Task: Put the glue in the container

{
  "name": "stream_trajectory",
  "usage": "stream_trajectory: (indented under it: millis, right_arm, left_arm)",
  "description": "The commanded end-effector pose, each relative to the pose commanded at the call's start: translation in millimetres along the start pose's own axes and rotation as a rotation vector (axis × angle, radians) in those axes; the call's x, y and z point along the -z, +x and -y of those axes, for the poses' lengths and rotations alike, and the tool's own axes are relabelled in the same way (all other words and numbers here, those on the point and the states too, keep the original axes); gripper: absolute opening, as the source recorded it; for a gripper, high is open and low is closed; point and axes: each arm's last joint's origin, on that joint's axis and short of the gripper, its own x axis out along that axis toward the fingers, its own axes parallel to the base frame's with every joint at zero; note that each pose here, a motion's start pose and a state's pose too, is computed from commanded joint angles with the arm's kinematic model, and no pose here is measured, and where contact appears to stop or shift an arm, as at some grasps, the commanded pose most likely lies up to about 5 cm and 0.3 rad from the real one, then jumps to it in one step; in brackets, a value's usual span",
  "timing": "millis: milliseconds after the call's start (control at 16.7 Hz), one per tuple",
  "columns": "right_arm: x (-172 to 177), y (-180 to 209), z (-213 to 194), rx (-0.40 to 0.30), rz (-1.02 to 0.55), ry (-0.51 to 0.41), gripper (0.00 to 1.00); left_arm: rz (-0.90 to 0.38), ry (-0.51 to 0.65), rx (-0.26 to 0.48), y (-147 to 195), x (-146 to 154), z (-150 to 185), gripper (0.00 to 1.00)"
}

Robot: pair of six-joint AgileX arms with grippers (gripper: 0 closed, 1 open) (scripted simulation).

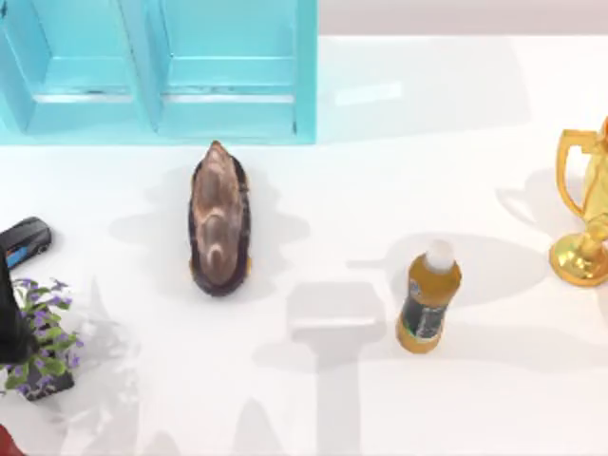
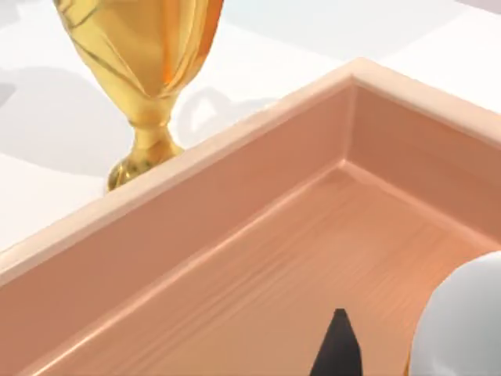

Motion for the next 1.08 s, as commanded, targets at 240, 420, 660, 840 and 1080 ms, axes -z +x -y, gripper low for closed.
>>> stream_trajectory:
  millis: [240, 420, 660, 840, 1080]
  right_arm:
    - [-2, 1, 1, -0.003, -0.004, -0.007, 0.00]
    - [0, 5, 0, -0.004, -0.007, -0.006, 0.00]
    - [5, 22, 1, 0.002, -0.019, -0.007, 0.00]
    - [10, 38, 2, 0.006, -0.020, -0.010, 0.00]
    - [15, 57, 1, 0.004, -0.006, -0.003, 0.00]
  left_arm:
    - [0.000, 0.000, 0.000, 0, 0, 0, 1.00]
    - [0.000, 0.000, 0.000, 0, 0, 0, 1.00]
    - [0.000, 0.000, 0.000, 0, 0, 0, 1.00]
    - [0.000, 0.000, 0.000, 0, 0, 0, 1.00]
    - [0.000, 0.000, 0.000, 0, 0, 0, 1.00]
